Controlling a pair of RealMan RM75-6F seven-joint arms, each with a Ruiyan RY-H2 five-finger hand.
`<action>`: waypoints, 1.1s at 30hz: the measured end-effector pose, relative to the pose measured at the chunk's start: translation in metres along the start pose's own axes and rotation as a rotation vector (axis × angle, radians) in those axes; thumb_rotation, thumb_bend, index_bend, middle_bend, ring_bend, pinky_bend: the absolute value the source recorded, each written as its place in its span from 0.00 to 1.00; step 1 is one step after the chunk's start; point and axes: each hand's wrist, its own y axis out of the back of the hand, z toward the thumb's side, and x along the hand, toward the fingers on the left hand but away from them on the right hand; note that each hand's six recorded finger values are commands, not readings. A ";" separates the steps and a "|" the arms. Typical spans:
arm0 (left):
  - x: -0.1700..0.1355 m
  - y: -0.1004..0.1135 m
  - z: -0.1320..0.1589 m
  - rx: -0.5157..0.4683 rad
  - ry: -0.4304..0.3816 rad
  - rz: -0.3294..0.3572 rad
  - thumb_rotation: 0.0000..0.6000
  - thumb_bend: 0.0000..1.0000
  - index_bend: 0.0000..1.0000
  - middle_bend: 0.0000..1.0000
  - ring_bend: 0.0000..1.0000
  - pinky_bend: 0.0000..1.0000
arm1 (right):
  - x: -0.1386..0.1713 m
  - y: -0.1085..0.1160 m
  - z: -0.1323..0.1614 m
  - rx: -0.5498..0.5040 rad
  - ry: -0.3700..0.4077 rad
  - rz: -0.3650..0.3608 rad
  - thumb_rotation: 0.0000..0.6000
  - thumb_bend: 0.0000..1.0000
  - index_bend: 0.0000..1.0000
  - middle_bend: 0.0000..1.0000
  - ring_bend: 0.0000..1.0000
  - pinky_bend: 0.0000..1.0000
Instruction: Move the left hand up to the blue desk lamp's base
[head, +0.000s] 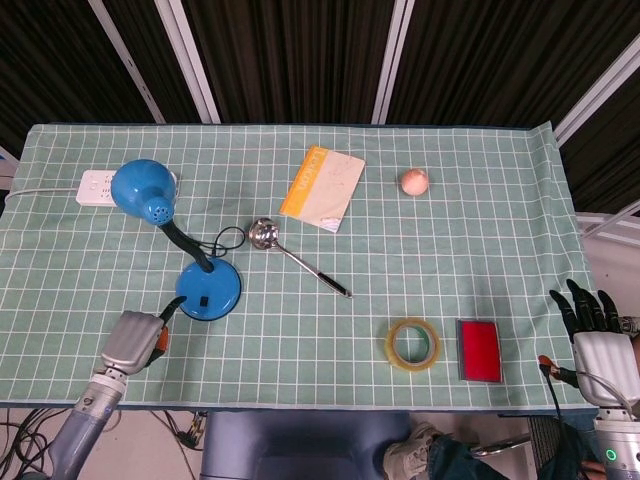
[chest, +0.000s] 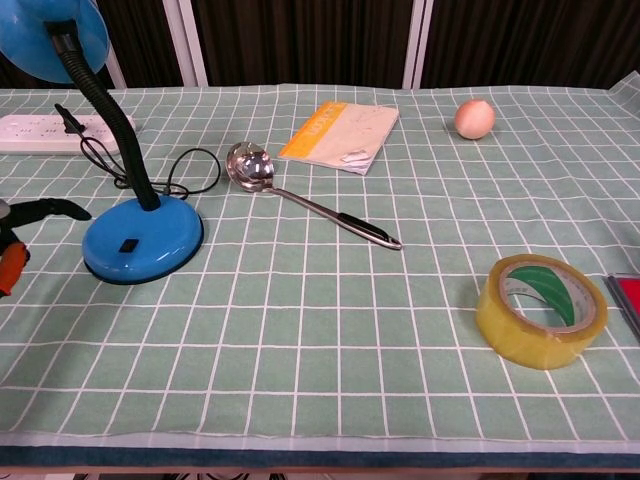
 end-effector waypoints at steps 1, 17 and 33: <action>0.003 -0.002 0.003 0.000 -0.003 -0.004 1.00 0.85 0.15 0.81 0.82 0.86 | 0.000 0.000 0.000 0.000 -0.001 0.000 1.00 0.17 0.13 0.04 0.11 0.00; 0.017 -0.013 0.015 0.023 0.001 -0.007 1.00 0.84 0.17 0.81 0.82 0.86 | 0.000 -0.001 -0.001 0.006 -0.008 0.006 1.00 0.17 0.13 0.04 0.11 0.00; 0.021 -0.020 0.021 0.041 -0.007 -0.025 1.00 0.84 0.19 0.81 0.82 0.86 | 0.000 -0.001 -0.001 0.011 -0.013 0.009 1.00 0.17 0.13 0.04 0.11 0.00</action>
